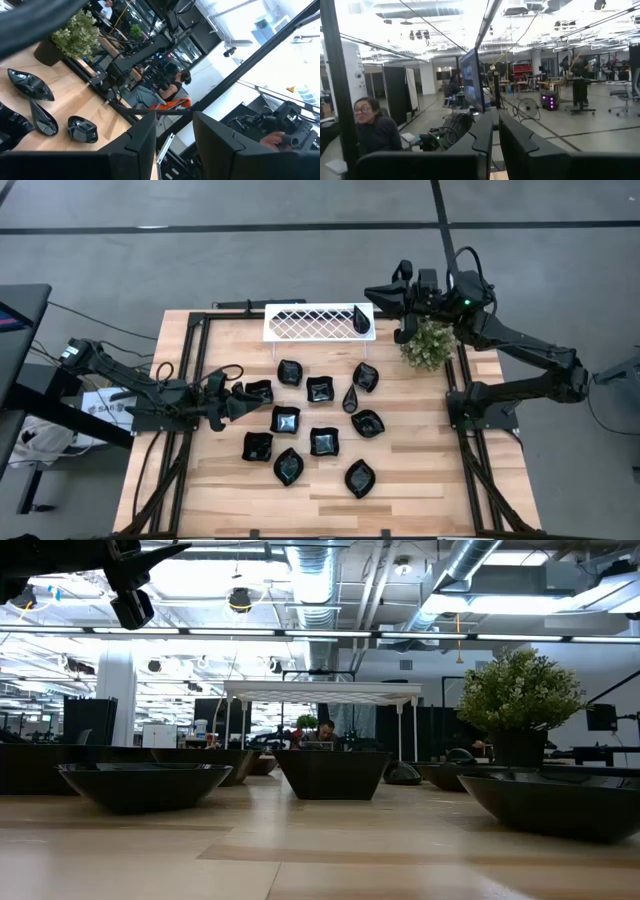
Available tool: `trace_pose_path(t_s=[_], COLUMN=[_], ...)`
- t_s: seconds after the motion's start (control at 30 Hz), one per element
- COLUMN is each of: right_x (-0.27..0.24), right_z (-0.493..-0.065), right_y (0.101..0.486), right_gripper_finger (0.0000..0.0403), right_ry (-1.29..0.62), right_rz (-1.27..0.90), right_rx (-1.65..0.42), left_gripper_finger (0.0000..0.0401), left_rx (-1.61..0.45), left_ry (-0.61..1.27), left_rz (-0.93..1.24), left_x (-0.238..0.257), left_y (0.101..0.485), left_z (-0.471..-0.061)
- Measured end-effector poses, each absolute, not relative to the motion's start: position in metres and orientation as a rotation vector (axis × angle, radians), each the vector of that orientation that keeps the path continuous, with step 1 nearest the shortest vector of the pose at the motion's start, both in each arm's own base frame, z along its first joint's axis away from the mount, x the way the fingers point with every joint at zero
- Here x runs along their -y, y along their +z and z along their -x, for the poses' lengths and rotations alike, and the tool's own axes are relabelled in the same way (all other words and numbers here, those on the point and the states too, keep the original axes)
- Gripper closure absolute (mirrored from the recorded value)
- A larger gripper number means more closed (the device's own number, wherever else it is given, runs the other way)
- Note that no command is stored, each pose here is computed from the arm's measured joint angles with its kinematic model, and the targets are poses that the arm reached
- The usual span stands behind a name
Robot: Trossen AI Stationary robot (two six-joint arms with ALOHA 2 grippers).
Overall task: Pick & Place Mini shaped plates
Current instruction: Stack the drop-shaped plate on top of the drop-shaped plate on the shelf
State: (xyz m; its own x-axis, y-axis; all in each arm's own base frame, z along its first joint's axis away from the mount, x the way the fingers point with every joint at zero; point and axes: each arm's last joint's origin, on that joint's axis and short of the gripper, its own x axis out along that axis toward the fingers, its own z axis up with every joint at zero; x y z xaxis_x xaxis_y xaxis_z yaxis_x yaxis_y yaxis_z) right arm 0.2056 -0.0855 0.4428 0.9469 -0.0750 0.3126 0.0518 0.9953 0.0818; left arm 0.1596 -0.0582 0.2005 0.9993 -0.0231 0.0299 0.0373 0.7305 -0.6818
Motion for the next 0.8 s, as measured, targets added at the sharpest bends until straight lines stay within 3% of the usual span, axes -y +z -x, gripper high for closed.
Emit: trace_pose_path(t_s=[0.23, 0.6, 0.8], right_x=[0.065, 0.013, 0.004], right_z=[-0.214, -0.253, -0.251], right_y=[0.437, 0.392, 0.406], right_gripper_finger=[0.0376, 0.038, 0.0389], right_ry=[0.069, 0.239, 0.276], right_rz=[-0.11, -0.225, -0.139], right_rx=[0.255, -0.113, 0.021], left_gripper_finger=[0.027, 0.027, 0.027], left_rx=[0.02, 0.012, 0.098], left_ry=[-0.033, -0.029, -0.103], left_rz=[0.749, 0.674, 0.726], left_x=[0.058, 0.058, 0.062], left_y=[0.201, 0.2, 0.21], left_z=[-0.16, -0.16, -0.157])
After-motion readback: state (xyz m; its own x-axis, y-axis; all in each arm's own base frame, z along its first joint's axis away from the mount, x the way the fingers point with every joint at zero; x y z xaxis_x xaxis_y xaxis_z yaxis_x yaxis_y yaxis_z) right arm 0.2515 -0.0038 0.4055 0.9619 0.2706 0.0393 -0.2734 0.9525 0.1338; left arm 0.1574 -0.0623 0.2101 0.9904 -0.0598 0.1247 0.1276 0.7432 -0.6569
